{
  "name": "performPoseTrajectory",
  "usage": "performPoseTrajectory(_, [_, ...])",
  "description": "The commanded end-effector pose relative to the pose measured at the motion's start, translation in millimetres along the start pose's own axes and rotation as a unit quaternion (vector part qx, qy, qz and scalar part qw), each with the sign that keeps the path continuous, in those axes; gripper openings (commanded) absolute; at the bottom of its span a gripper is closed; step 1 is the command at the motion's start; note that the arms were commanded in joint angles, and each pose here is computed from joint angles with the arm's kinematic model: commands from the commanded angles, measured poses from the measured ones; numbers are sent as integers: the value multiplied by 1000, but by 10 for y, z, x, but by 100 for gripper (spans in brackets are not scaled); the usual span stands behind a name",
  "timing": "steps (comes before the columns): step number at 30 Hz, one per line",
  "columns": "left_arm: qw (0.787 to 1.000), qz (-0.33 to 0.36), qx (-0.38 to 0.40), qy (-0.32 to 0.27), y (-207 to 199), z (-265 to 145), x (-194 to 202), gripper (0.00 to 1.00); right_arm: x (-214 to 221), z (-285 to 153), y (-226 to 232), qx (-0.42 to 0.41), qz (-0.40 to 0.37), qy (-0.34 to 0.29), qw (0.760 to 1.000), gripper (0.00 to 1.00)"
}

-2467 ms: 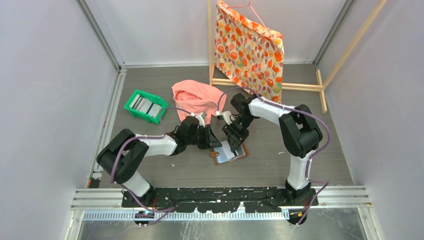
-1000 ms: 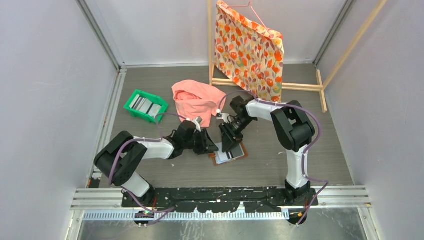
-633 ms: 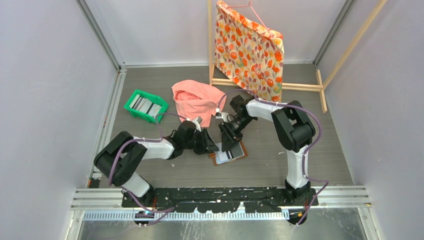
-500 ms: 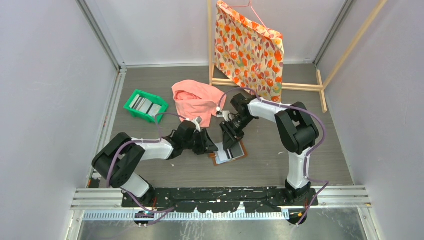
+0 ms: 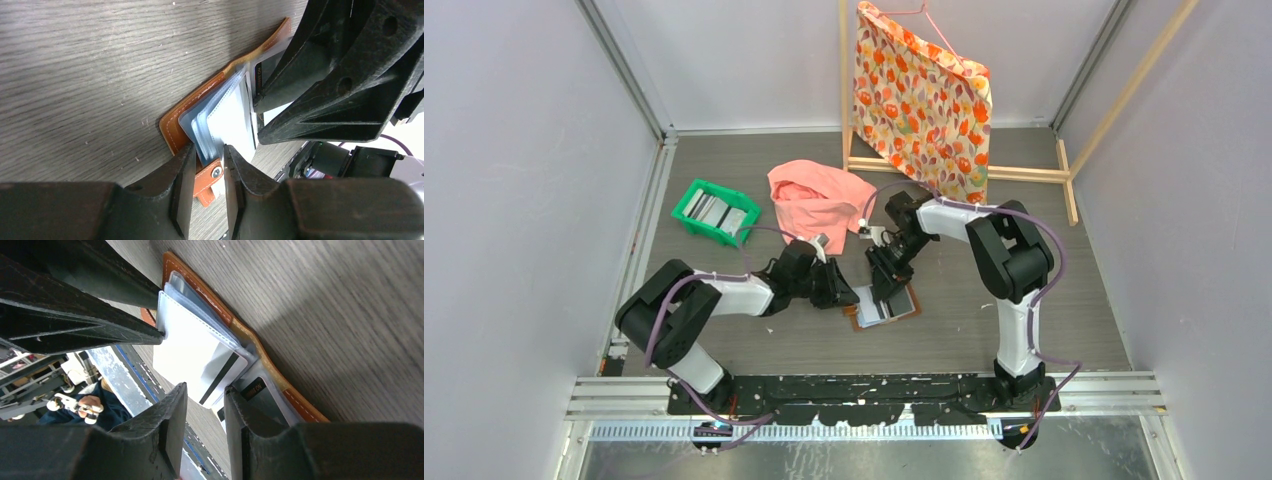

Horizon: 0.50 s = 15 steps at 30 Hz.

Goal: Put the credit cards into the card holder
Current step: Insert the credit card into the card holder.

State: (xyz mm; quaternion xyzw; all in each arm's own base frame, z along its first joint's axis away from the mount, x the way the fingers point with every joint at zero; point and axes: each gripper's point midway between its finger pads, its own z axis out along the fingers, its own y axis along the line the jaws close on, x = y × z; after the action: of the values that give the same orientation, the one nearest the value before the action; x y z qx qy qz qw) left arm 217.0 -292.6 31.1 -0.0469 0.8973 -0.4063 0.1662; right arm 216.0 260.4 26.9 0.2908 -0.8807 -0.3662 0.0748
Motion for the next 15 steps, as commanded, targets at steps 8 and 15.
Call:
performPoseTrajectory(8, [1000, 1, 13, 10, -19, 108, -3, 25, -96, 60, 202, -57, -3, -6, 998, 38])
performPoseTrajectory(15, [1000, 9, 12, 2, -63, 67, -55, 28, -91, -196, 244, -23, -80, -3, 997, 38])
